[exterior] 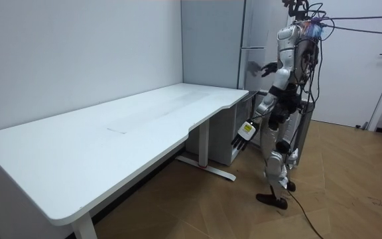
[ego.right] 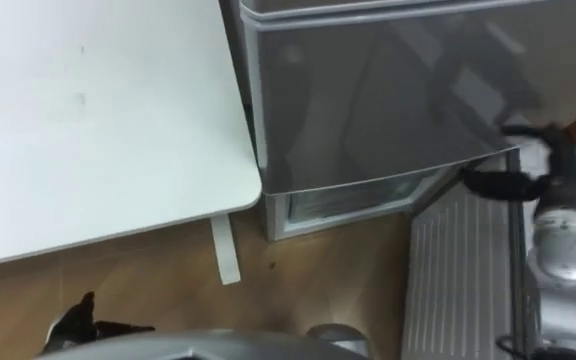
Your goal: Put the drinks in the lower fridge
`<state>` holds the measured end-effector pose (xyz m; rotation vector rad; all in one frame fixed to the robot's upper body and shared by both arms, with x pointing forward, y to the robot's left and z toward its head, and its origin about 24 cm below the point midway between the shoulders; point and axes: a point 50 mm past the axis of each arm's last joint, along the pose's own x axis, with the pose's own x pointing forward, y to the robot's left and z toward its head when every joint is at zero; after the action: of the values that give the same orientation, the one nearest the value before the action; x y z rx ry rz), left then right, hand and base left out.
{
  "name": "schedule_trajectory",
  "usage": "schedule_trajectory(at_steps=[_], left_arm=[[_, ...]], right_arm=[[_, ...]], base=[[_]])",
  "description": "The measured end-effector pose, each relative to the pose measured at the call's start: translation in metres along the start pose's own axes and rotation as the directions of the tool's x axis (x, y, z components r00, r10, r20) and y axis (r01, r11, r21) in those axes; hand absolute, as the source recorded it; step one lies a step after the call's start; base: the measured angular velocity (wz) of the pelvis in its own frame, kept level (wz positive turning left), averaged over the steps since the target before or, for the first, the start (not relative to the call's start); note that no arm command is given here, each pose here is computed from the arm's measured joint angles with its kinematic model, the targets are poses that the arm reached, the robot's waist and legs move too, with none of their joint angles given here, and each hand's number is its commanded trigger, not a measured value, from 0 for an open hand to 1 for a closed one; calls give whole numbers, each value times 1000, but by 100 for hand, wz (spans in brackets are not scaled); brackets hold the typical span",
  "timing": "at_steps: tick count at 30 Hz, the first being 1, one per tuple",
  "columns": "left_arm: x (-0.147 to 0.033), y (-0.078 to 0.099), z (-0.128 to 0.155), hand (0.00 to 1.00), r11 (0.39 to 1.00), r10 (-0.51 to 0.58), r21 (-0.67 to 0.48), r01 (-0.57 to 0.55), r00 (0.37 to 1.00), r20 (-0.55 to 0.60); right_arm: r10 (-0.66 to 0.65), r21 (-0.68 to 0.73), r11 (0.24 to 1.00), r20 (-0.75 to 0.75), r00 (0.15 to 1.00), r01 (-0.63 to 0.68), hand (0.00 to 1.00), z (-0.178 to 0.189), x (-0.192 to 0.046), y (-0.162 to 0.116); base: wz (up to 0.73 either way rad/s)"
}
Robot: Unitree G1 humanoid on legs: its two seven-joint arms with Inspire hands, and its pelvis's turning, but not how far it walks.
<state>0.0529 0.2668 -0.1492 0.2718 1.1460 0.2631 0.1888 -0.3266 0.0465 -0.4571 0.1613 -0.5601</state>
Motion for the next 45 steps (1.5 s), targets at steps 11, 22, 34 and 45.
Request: schedule_trajectory(at_steps=[11, 22, 34, 45], left_arm=[[-3, 1, -5, 0, 1000, 9, 20, -8, 1000, -10], [-3, -5, -6, 0, 999, -22, 47, 24, 999, -40], [-1, -5, -4, 0, 998, -37, 50, 40, 997, -61], [0, -6, 1, 0, 997, -47, 65, 51, 997, -65]], right_arm=[[-331, 83, 943, 159, 930, 321, 0, 27, 3, -43], [-395, -57, 919, -142, 908, 391, 0, -46, -12, -51], [-356, 0, 919, -422, 833, 393, 0, -100, -42, -35], [-172, 78, 962, -570, 803, 261, 0, -128, -61, -13]], base=[[-1], [-2], [-4], [-1]])
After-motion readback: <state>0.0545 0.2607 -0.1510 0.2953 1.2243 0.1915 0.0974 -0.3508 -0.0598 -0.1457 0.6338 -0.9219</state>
